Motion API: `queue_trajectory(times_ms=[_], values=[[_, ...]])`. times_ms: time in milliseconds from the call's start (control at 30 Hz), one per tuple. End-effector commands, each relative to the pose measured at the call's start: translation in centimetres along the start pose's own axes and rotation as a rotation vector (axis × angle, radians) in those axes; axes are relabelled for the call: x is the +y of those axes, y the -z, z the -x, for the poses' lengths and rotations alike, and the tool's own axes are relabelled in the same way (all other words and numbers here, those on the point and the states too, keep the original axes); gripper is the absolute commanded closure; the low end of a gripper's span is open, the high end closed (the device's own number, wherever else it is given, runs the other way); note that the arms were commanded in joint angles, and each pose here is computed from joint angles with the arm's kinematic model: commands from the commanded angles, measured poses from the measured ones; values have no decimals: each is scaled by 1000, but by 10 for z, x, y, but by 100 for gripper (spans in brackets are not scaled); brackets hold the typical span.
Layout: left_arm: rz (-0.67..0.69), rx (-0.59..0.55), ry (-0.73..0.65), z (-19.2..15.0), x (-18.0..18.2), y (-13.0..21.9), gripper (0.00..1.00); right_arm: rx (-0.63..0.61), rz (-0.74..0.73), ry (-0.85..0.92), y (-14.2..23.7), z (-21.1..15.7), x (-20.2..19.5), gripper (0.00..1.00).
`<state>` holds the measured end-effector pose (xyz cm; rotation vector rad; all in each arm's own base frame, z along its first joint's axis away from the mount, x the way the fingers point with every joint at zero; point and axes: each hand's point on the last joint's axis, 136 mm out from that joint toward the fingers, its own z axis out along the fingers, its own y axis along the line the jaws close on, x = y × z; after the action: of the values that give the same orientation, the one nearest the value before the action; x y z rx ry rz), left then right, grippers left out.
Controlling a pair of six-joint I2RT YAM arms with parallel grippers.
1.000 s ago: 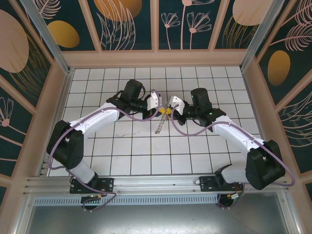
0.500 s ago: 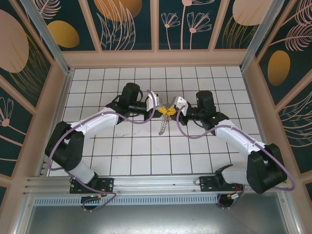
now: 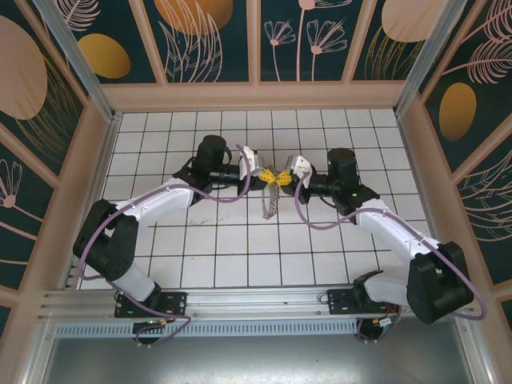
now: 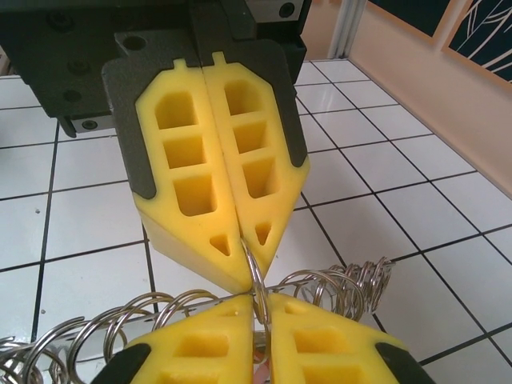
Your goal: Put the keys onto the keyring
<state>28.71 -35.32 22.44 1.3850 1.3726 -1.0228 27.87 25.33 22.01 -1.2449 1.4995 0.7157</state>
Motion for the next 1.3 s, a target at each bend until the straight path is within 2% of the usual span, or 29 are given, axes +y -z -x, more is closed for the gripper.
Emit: queue_trajectory(times_ms=[0, 200, 467, 800, 1267], values=[[-16, -26, -88, 26, -8, 4, 100, -1, -34, 39, 7, 9, -3, 86], [6, -5, -95, 23, -5, 4, 100, 71, -83, 64, 14, -2, -7, 82], [-1, -8, -105, 25, -6, 4, 100, 82, -99, 58, 16, -5, -6, 80], [-13, -15, -101, 26, -7, 4, 100, 93, -12, -4, 0, -21, 7, 79], [-8, -16, -100, 28, -5, 2, 100, 95, 43, -88, -11, -38, 17, 71]])
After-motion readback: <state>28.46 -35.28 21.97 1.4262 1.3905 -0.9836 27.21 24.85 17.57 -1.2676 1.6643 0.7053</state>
